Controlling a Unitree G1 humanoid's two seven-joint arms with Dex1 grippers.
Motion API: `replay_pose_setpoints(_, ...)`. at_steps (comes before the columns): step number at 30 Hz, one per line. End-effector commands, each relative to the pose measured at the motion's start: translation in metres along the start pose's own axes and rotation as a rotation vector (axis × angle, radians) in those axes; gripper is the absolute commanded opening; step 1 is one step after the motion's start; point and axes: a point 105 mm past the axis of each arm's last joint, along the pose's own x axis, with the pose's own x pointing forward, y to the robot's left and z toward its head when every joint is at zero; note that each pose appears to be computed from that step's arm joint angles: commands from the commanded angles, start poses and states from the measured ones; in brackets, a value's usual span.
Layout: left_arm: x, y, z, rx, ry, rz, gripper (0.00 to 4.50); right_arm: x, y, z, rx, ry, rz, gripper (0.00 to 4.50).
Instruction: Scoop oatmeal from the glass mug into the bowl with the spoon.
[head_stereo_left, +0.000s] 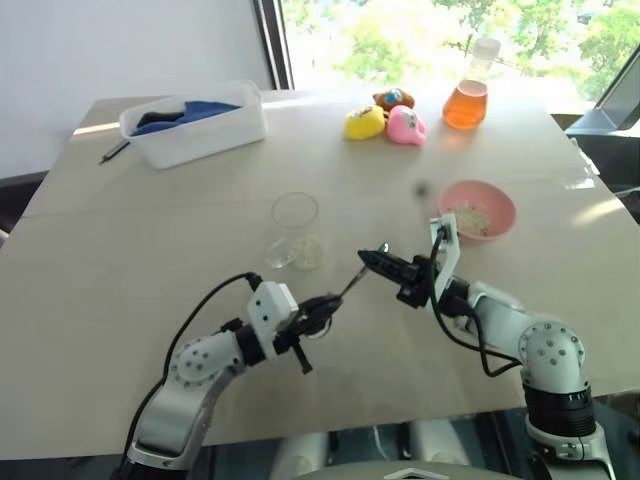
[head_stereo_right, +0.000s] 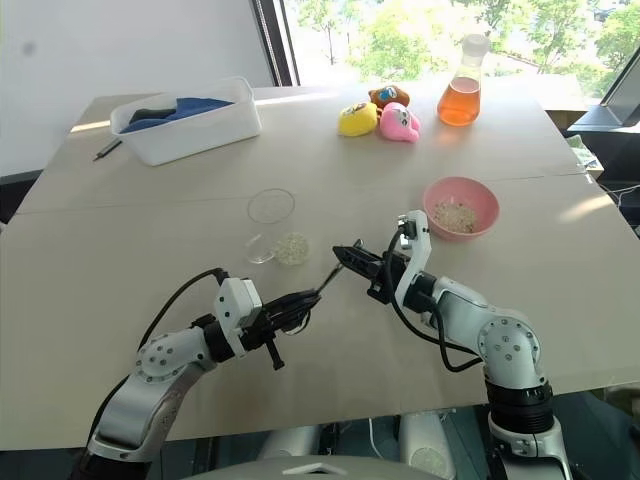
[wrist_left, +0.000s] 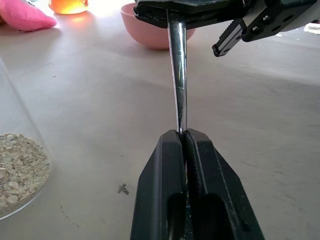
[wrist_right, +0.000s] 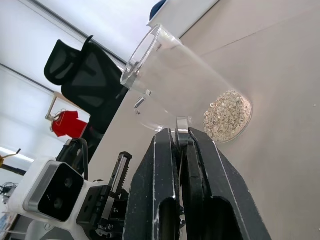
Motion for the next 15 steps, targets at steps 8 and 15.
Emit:
replay_pose_setpoints(8, -0.009, 0.009, 0.009, 0.001, -0.041, 0.093, 1.29, 0.001, 0.001, 0.011, -0.002, -0.053, -0.007, 0.00)
replay_pose_setpoints(15, -0.037, 0.015, 0.022, 0.195, -0.086, 0.455, 3.15, -0.010, -0.013, 0.028, -0.021, -0.102, -0.068, 0.00)
